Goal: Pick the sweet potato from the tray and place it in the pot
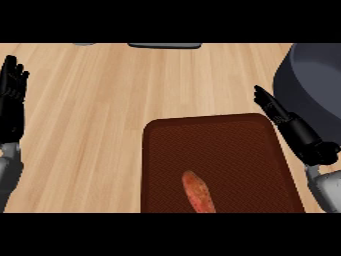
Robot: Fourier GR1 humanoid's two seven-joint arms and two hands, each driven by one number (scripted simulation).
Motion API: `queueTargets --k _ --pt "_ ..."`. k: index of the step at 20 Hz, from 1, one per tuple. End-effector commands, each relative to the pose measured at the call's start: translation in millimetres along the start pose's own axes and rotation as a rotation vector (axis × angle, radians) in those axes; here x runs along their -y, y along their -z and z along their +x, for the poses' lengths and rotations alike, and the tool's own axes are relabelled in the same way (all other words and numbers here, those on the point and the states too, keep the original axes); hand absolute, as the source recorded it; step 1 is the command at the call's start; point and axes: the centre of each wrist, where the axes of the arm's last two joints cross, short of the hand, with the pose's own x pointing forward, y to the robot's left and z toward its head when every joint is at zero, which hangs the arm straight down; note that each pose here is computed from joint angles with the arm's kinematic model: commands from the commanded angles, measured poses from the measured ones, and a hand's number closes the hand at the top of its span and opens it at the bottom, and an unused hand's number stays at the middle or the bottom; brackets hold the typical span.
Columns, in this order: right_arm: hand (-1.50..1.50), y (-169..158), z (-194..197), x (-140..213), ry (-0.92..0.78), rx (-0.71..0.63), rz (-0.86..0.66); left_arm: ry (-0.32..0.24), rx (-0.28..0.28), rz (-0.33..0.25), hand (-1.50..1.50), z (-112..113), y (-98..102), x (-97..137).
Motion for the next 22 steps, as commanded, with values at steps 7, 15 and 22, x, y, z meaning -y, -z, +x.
queueTargets --k 7,15,22 --pt "1.5 81.7 97.1 -8.2 -0.397 0.414 0.417 -0.117 -0.131 -0.147 0.0 1.4 -10.7 39.0" --pt "-1.5 86.8 -26.0 -33.0 0.101 0.497 0.409 -0.153 -0.165 -0.149 0.0 33.8 -5.3 19.7" --pt "-1.5 112.2 18.6 -9.3 -0.091 0.435 0.676 -0.162 -0.202 -0.136 0.0 22.1 -28.1 24.1"
